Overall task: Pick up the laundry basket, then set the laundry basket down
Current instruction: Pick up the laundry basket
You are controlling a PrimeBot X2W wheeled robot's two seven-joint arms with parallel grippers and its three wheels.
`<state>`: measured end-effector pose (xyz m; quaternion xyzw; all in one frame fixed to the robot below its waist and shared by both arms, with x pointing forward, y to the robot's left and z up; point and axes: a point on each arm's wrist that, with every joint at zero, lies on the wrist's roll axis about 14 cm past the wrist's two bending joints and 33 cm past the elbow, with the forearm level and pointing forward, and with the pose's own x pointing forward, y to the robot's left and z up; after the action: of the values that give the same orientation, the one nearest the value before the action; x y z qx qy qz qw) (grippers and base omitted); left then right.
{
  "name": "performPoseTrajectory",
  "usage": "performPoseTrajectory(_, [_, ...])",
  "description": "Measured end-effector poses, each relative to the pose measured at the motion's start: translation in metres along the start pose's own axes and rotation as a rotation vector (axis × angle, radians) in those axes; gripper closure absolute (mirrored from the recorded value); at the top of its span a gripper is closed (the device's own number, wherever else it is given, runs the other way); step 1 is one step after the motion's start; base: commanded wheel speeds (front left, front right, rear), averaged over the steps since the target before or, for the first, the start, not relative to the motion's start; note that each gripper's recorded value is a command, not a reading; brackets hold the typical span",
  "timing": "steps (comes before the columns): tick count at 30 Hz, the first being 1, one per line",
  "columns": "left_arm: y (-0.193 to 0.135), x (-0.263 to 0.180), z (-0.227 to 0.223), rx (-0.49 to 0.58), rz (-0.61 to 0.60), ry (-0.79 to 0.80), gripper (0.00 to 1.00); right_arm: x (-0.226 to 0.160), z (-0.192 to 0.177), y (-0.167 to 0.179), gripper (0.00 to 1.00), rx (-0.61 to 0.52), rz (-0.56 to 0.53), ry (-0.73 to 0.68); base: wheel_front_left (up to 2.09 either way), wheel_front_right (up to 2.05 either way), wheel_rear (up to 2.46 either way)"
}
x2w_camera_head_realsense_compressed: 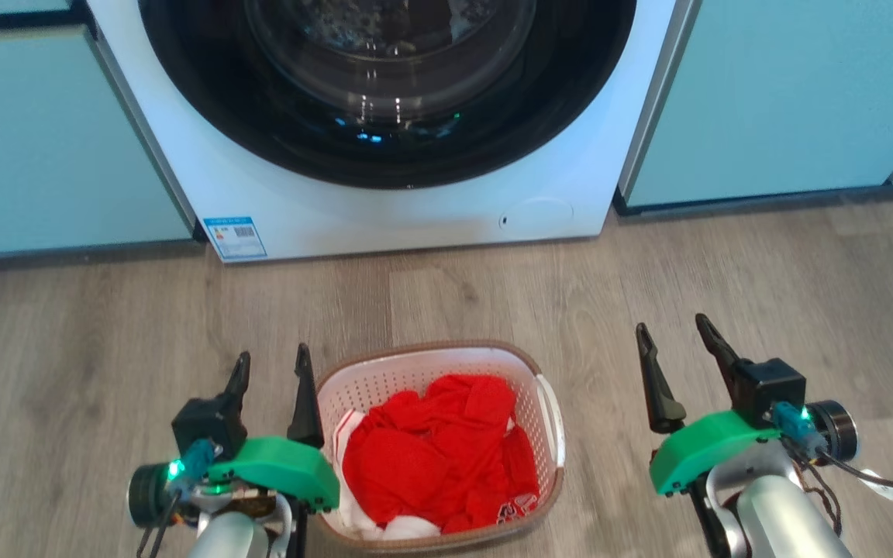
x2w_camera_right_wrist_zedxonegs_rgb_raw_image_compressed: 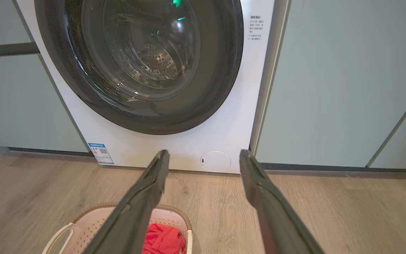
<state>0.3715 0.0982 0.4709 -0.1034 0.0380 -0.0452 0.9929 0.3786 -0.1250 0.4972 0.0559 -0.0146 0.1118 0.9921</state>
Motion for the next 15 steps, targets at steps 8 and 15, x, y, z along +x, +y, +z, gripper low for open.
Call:
performPoseTrajectory(8, [0.003, 0.031, -0.033, 0.001, -0.002, 0.099, 0.00, 0.029, -0.031, -0.020, 0.00, 0.016, -0.034, 0.089, 0.00, 0.00, 0.00])
performPoseTrajectory(15, [0.021, 0.051, -0.088, 0.005, 0.020, 0.255, 0.00, 0.053, -0.070, -0.028, 0.00, 0.015, -0.031, 0.192, 0.00, 0.00, 0.00])
